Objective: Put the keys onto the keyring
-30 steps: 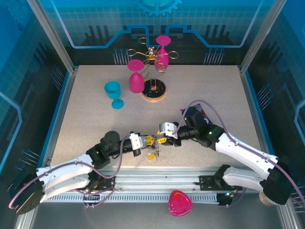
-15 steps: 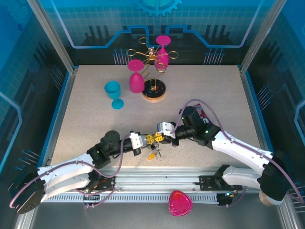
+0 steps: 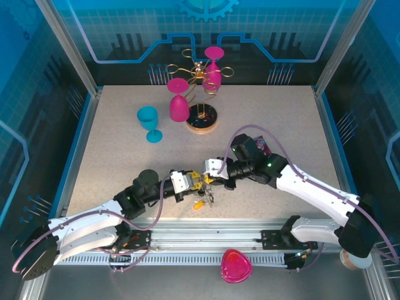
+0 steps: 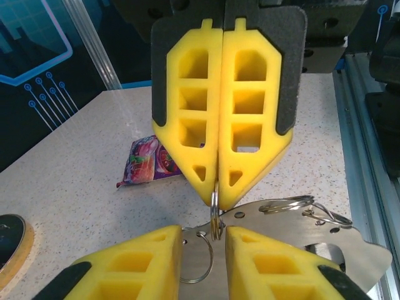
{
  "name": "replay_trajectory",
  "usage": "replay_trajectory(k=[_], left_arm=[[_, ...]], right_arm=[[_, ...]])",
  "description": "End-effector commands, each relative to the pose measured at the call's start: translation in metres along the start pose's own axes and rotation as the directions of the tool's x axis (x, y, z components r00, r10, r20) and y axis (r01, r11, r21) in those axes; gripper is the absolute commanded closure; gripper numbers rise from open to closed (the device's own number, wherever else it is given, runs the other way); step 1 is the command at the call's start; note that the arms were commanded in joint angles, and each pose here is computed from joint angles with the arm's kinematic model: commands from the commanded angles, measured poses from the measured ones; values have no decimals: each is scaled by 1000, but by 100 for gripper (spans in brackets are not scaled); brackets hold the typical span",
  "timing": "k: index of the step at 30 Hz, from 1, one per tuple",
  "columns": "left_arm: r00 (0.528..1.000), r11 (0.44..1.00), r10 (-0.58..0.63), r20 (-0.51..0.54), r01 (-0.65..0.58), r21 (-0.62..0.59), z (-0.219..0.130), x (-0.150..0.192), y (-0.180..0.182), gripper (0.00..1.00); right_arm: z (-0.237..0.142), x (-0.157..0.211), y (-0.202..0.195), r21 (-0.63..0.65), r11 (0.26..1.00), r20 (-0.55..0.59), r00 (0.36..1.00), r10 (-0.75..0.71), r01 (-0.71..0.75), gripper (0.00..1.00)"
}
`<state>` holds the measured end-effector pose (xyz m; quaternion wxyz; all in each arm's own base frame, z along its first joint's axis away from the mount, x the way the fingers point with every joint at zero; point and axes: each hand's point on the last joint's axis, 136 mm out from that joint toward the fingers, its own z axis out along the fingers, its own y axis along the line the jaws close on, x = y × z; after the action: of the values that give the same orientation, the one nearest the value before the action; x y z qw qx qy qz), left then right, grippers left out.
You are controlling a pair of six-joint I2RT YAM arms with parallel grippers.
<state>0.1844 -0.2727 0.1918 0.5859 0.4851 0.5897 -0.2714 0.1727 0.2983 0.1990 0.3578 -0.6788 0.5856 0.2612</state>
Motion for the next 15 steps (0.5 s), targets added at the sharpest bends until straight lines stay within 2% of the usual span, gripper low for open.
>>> replay_trajectory(k=[1, 4, 8, 15], left_arm=[[1000, 1000, 20, -2, -20, -16, 2, -9, 6, 75], [1000, 1000, 19, -3, -19, -6, 3, -9, 4, 76], [1000, 1000, 18, -7, -18, -4, 4, -8, 4, 83], [1000, 1000, 15, 7, -15, -7, 3, -11, 5, 90]], right_arm=[[-5, 6, 8, -33, 999, -115, 993, -35, 32, 100], [-4, 3, 6, -32, 998, -147, 987, -61, 57, 100], [-1, -4, 7, -52, 995, -181, 979, -96, 88, 100], [6, -11, 14, -83, 992, -193, 975, -111, 96, 100]])
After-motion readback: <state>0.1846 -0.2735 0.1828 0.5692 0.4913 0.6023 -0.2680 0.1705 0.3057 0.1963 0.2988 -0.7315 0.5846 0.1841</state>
